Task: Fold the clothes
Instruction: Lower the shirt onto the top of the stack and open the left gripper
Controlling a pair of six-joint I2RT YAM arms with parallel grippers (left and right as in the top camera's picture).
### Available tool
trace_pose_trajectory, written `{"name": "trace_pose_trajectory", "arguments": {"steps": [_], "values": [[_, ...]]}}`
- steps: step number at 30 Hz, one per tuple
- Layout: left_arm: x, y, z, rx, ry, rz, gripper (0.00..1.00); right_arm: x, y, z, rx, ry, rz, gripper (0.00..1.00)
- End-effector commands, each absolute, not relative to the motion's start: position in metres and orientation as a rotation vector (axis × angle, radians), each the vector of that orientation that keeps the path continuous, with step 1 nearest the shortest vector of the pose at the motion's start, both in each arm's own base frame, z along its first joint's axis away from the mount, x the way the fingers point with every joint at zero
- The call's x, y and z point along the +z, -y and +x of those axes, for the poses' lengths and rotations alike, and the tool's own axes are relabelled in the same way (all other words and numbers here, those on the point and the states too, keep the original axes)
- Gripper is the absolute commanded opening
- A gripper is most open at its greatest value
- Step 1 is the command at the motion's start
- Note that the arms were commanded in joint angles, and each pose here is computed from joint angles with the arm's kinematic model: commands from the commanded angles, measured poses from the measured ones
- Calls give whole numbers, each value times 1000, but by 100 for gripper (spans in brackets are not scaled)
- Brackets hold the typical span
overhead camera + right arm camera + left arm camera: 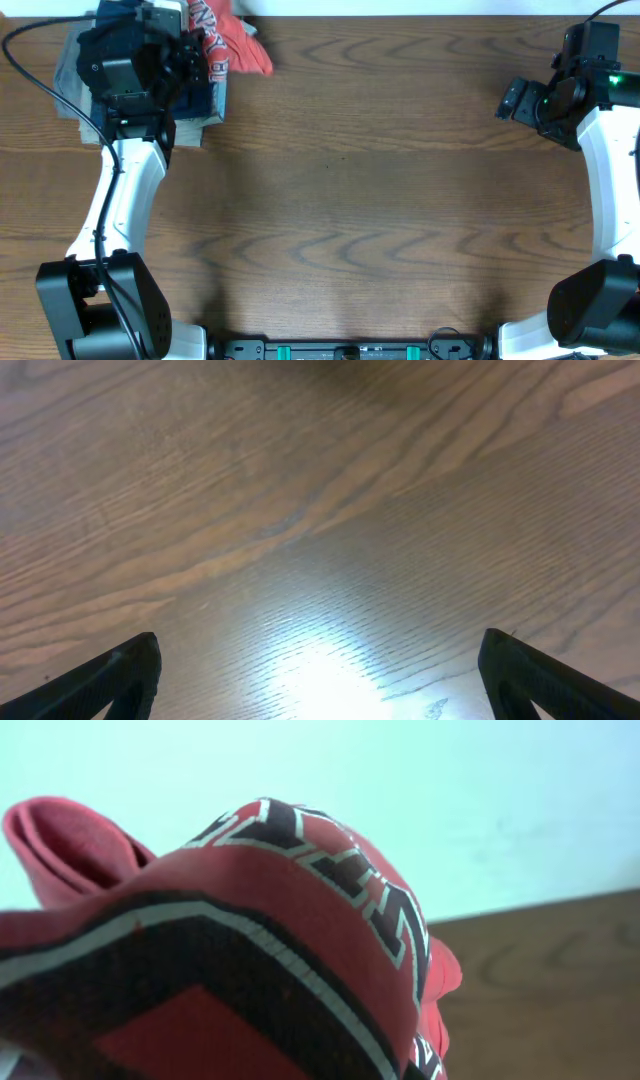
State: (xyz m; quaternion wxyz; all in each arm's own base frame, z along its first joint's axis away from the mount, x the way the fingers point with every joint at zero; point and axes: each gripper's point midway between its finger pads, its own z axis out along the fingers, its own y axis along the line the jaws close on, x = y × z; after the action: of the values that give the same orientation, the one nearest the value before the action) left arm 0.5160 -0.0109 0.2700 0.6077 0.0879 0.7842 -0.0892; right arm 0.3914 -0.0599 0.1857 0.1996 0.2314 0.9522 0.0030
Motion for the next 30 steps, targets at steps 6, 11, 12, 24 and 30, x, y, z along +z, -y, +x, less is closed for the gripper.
{"name": "trace_pose_trajectory", "arguments": {"steps": [6, 11, 12, 24, 30], "values": [[318, -7, 533, -36, -1638, 232, 7, 191, 60, 393, 14, -2645, 658, 99], [290, -37, 555, 6, -1626, 194, 7, 191, 60, 393, 14, -2645, 658, 99], [283, -44, 560, 15, -1623, 186, 7, 191, 60, 393, 14, -2645, 658, 99], [155, -194, 557, 213, -1889, -172, 17, 191, 60, 393, 14, -2645, 658, 99], [145, -235, 539, 200, -1905, -330, 28, 191, 60, 393, 14, -2645, 658, 99]]}}
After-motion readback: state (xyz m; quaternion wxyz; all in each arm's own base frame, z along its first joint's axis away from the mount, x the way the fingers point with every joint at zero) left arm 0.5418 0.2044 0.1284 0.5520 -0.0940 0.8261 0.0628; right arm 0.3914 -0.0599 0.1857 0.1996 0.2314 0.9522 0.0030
